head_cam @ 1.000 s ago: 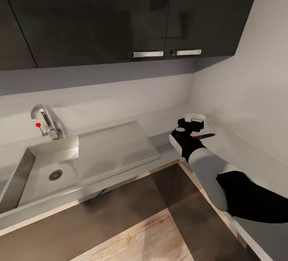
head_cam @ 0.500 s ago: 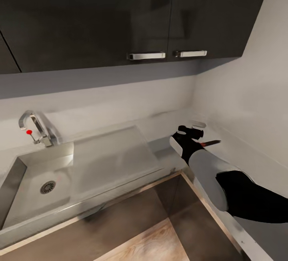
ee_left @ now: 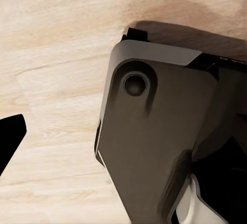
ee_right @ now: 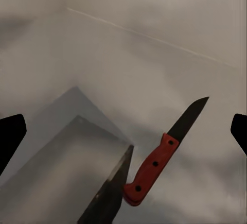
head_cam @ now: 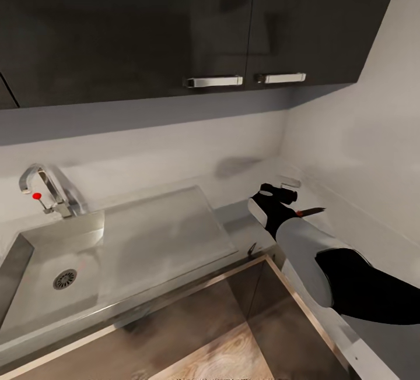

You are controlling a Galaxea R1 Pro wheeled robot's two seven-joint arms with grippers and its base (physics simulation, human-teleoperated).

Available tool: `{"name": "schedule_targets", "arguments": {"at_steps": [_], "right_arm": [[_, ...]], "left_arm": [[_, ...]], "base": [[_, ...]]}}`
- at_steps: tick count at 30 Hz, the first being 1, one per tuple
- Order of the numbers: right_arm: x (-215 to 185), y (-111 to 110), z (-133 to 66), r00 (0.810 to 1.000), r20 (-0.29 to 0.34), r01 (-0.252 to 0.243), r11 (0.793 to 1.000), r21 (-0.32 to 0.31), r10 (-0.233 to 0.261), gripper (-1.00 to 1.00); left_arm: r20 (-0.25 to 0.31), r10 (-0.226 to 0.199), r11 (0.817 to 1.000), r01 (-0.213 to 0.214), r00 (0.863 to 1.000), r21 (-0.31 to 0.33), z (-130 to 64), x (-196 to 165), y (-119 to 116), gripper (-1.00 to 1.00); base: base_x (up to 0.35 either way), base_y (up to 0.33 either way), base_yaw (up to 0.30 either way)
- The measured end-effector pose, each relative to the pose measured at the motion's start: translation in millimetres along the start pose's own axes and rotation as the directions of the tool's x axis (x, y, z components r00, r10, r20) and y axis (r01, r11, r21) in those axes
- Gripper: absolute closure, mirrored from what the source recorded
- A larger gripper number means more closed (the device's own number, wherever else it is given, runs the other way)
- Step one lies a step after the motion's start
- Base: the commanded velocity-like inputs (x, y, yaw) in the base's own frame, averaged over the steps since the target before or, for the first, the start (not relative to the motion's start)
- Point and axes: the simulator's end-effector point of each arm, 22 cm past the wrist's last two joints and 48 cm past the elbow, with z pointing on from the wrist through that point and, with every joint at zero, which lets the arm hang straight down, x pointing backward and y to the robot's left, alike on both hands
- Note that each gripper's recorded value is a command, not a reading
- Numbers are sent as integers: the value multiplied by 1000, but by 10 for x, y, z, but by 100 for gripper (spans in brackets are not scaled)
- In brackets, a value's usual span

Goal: In the kitchen, take the Vidalia onion out of the sink, dice it on the chopping board with the paring knife, put the diced onion into the bowl on the countertop, then place both the paring knife and the chopping board into the sink.

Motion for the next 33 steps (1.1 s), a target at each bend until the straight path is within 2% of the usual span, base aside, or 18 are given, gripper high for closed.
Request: {"name": "schedule_targets", "arguments": {"at_steps": [18,27,33], "right_arm": [[193,-12,114,1000,-22,16,1000,11,-16,-100],[300,-3,157,999,-36,23,1000,13,-23,-100],[540,-28,187,996,-92,15,1000,23,-13,-100]], "left_arm": [[-27,2,1000,-2,1000,-6,47,102,17,-100],[-42,5,1000,-5,999,2,64,173,-58,-100],[-52,6,1000,-6,999,3,78,214,-71,-100]], "base": [[0,0,0],[48,0,0],[93,0,0]]}}
